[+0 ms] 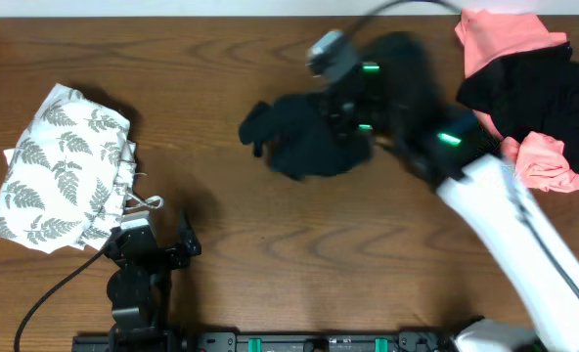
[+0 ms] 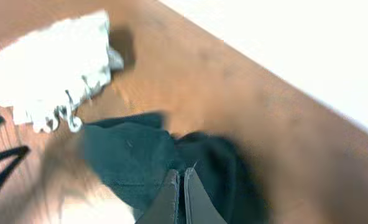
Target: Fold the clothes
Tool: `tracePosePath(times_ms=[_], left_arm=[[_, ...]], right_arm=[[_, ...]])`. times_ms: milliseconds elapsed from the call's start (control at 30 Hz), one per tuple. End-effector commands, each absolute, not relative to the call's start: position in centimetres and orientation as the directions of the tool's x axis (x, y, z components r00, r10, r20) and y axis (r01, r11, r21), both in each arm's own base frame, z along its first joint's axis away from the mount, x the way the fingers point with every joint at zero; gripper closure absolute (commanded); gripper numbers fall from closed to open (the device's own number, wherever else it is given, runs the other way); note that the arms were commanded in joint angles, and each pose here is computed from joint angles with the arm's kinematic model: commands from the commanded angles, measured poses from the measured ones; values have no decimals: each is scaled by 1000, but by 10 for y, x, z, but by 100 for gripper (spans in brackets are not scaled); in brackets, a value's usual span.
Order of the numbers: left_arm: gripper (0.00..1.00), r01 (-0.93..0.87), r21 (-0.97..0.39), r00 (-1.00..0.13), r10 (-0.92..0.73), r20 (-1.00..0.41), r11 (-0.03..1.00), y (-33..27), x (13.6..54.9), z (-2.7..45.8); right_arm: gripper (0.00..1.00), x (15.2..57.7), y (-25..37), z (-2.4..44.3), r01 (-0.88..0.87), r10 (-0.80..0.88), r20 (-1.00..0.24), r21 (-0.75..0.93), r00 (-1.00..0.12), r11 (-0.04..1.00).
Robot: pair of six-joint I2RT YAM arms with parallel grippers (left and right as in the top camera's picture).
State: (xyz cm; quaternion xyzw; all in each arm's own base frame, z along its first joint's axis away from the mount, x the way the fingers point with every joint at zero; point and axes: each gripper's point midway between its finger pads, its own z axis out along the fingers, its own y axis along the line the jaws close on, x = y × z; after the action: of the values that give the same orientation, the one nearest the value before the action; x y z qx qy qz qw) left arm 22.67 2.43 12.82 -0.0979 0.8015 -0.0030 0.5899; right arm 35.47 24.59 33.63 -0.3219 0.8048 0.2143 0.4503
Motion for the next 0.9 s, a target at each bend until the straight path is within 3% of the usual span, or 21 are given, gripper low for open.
tracePosePath(times_ms=[0, 167, 333, 533, 767, 867], left_arm=[[2, -160, -103, -321, -151, -935, 982, 26, 225, 116], [2, -160, -103, -321, -151, -935, 982, 26, 225, 116], [2, -160, -103, -321, -151, -935, 982, 26, 225, 116], [2, -160, -103, -321, -151, -935, 982, 26, 225, 116], [2, -160, -103, -321, -151, -935, 982, 26, 225, 116], [2, -159, -105, -308, -150, -940, 982, 26, 226, 119]], right_arm=[[99, 367, 202, 345, -657, -355, -864, -38, -357, 753], [99, 390, 126, 315, -444, -290, -791, -26, -538, 895], [99, 398, 102, 296, -343, -188, -748, 57, -637, 938], [99, 379, 159, 318, -619, -237, -812, 183, -533, 764], [99, 371, 193, 352, -678, -87, -837, 371, -540, 635], [99, 358, 217, 381, -727, -5, -835, 477, -550, 494]])
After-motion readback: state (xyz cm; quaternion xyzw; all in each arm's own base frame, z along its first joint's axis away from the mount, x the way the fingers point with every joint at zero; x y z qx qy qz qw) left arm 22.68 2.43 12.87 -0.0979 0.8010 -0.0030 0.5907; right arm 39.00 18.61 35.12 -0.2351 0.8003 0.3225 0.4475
